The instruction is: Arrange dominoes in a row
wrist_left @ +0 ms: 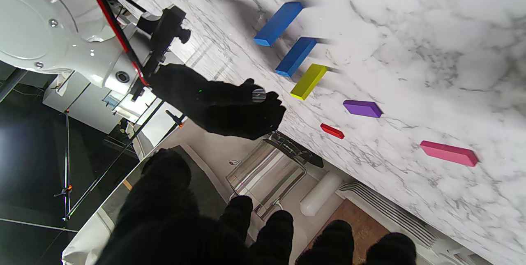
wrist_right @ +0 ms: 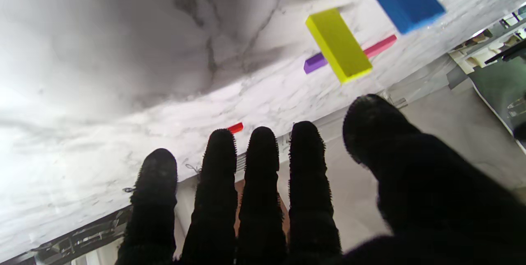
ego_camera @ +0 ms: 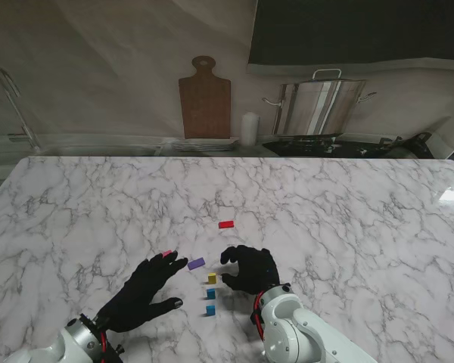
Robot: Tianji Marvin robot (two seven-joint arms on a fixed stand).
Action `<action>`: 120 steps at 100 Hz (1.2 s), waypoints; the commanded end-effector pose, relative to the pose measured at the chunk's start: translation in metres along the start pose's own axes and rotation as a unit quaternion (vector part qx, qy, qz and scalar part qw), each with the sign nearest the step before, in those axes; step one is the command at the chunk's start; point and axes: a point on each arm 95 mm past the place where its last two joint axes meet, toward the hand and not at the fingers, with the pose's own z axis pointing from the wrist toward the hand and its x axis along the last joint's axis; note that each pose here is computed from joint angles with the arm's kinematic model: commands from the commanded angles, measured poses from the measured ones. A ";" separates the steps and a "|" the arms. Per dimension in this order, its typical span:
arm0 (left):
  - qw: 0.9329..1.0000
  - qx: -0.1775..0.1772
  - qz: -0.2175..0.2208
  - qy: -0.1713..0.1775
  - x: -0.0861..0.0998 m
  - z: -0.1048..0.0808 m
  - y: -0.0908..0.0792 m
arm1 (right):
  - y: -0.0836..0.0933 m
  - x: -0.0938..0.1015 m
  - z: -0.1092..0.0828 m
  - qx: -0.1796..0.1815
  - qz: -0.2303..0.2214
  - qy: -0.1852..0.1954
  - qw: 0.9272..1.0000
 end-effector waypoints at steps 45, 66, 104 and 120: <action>1.000 -0.012 -0.008 -0.006 0.005 0.005 0.011 | 0.041 -0.007 -0.052 -0.095 0.059 0.009 0.994; 1.000 -0.017 -0.006 -0.006 0.007 0.012 0.012 | 0.041 -0.006 -0.066 -0.111 0.082 0.010 0.990; 0.998 -0.016 0.050 -0.028 -0.002 0.049 -0.009 | 0.043 -0.015 -0.080 -0.126 0.113 -0.001 0.986; 0.995 -0.032 0.076 -0.047 -0.015 0.072 -0.019 | 0.046 -0.017 -0.082 -0.135 0.121 -0.004 0.983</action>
